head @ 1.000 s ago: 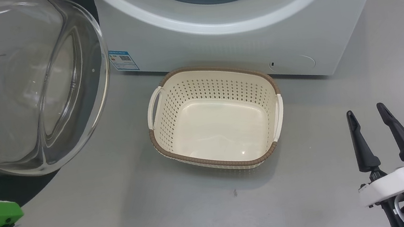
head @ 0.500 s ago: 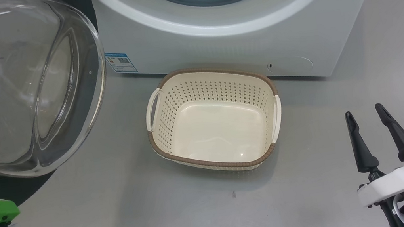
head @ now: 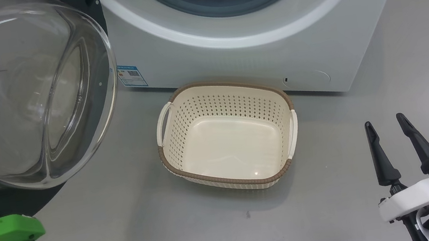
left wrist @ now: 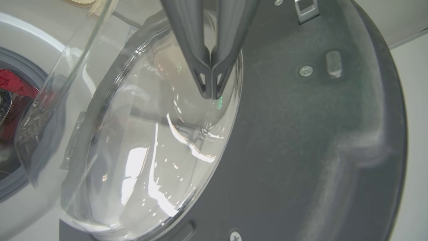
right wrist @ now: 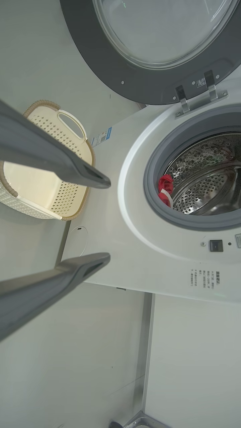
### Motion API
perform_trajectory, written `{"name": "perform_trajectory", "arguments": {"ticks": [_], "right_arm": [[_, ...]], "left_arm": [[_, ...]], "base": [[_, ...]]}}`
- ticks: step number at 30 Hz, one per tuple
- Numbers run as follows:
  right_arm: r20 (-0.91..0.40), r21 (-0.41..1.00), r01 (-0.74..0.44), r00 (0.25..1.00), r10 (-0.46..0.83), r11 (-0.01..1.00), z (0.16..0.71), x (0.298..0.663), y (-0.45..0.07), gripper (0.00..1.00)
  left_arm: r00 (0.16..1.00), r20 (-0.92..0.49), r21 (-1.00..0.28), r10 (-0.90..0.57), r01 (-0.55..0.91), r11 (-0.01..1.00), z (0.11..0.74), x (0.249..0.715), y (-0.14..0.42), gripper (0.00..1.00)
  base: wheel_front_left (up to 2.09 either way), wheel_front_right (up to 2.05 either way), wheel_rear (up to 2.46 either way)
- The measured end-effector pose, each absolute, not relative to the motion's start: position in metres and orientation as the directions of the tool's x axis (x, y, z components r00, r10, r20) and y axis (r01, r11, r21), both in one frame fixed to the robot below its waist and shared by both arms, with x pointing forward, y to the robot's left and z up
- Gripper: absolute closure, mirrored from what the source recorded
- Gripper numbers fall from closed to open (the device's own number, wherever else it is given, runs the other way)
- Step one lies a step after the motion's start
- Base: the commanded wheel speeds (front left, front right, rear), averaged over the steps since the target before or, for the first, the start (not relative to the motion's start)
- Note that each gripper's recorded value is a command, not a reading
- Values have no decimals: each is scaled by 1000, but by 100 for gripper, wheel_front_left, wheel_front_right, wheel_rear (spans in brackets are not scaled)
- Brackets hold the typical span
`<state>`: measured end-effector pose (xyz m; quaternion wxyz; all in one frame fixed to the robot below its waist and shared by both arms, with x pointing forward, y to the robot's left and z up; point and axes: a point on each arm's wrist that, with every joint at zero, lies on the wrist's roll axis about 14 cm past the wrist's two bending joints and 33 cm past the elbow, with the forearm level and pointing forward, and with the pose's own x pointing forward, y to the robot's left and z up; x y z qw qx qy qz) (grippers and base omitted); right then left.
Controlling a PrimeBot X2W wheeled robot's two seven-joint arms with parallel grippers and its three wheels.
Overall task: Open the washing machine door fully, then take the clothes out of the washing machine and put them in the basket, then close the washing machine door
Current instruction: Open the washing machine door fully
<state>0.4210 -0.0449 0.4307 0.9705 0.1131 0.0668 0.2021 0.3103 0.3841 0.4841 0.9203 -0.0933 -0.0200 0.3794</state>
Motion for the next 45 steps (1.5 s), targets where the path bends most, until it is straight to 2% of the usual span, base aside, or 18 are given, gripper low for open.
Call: {"name": "perform_trajectory", "arguments": {"ticks": [13, 28, 30, 32, 45], "right_arm": [[-61, 241, -400, 903, 425, 884, 441, 417, -39, 0], [-52, 240, -402, 904, 425, 884, 446, 411, -40, 0], [-51, 240, -397, 906, 420, 886, 447, 409, -42, 0], [-50, 244, -387, 911, 410, 889, 448, 408, -46, 0], [-31, 241, -311, 944, 327, 919, 458, 399, -77, 0]], "left_arm": [[783, 4, -180, 622, -612, 770, 494, 304, 350, 100], [914, -28, -279, 404, -395, 875, 486, 328, 266, 100], [928, -25, -288, 371, -362, 887, 486, 333, 255, 56], [941, -24, -292, 337, -329, 898, 486, 337, 245, 0], [986, -41, -272, 162, -167, 948, 477, 358, 192, 0]], "base": [[0, 0, 0], [0, 0, 0], [0, 0, 0], [0, 0, 0], [0, 0, 0]]}}
